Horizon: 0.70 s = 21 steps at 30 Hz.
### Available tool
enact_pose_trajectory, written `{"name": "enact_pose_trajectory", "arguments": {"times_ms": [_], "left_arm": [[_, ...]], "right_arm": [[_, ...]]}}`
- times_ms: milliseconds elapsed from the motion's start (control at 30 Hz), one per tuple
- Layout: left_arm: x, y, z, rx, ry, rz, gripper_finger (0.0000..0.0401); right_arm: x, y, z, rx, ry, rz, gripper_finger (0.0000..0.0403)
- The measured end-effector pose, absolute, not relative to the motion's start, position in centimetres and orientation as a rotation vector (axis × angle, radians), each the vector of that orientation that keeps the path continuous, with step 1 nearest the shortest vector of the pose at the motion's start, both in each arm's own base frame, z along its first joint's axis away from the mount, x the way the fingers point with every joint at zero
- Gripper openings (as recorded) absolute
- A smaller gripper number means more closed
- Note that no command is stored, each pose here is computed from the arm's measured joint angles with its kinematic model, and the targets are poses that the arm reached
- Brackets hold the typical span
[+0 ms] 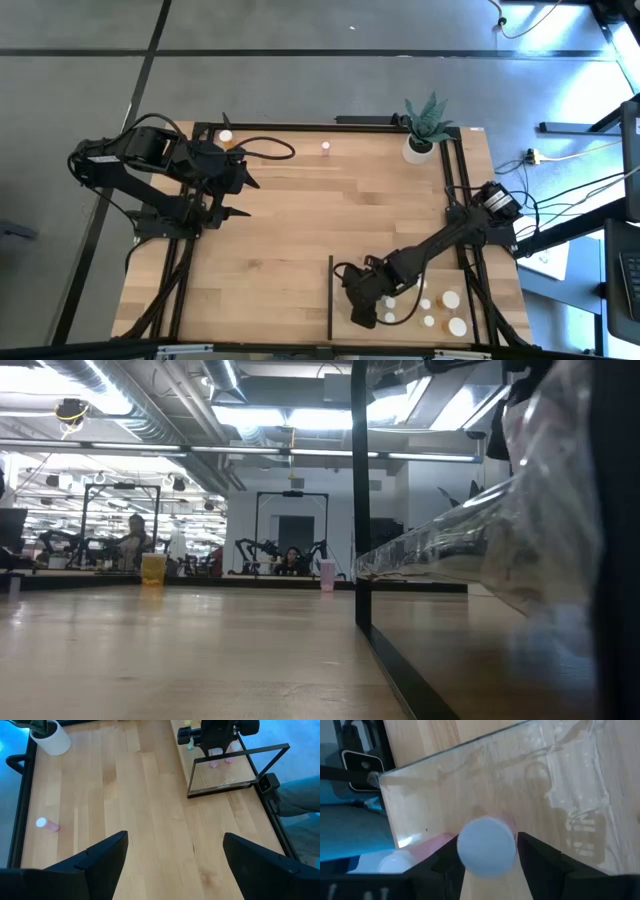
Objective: Pick and place medicine bottles onto shelf by color
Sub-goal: Put the left pink pill bottle on the shelf aligned with the other pink pill bottle
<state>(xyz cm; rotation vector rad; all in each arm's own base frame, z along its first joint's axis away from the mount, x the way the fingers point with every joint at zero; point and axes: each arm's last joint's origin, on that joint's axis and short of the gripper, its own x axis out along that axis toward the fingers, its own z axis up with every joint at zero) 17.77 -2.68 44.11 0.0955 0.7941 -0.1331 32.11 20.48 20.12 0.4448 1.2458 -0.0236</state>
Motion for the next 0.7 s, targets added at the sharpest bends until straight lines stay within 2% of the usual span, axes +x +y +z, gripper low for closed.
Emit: {"name": "enact_pose_trajectory", "arguments": {"times_ms": [400,700], "left_arm": [[17.8,-2.7,44.1,0.096,0.794,-0.133,0.0321],[17.8,-2.7,44.1,0.095,0.795,-0.133,0.0321]], "right_arm": [[32.3,20.4,20.4,0.444,1.241,0.011,0.0178],[32.7,20.6,22.2,0.432,1.212,0.045,0.0178]]}}
